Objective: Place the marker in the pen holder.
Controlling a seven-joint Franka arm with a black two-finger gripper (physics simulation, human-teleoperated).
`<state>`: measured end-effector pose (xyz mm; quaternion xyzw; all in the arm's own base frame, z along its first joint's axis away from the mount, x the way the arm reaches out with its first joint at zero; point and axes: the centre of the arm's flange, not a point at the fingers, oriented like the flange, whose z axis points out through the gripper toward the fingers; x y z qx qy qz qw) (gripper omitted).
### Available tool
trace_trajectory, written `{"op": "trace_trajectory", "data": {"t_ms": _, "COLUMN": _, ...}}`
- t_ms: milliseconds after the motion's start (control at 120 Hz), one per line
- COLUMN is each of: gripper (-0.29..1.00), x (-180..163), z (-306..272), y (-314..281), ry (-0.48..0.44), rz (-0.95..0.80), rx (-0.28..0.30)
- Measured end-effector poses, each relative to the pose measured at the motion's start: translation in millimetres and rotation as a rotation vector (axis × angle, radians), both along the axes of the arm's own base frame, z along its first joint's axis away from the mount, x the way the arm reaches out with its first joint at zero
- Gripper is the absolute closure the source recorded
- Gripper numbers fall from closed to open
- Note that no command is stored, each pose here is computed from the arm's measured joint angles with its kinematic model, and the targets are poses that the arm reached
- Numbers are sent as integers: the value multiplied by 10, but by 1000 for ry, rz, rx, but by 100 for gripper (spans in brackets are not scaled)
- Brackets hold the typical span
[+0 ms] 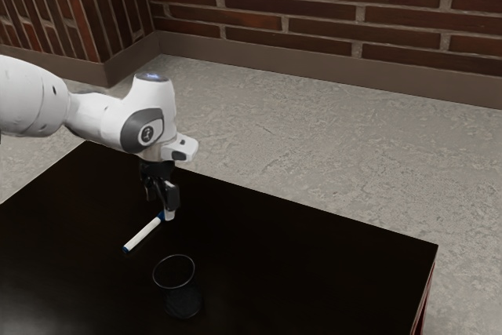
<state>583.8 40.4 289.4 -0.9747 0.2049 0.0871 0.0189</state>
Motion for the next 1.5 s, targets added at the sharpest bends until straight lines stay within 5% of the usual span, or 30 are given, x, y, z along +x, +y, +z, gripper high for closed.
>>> {"op": "trace_trajectory", "data": {"t_ms": 267, "gripper": 0, "x": -1, "z": -137, "y": 163, "ry": -102, "rz": 54, "rx": 1}}
{"op": "trace_trajectory", "data": {"t_ms": 1067, "gripper": 0, "x": -34, "z": -501, "y": 319, "ry": -122, "rz": 309, "rx": 69}}
{"op": "trace_trajectory", "data": {"t_ms": 1500, "gripper": 1, "x": 2, "z": -463, "y": 337, "ry": -196, "rz": 402, "rx": -39}}
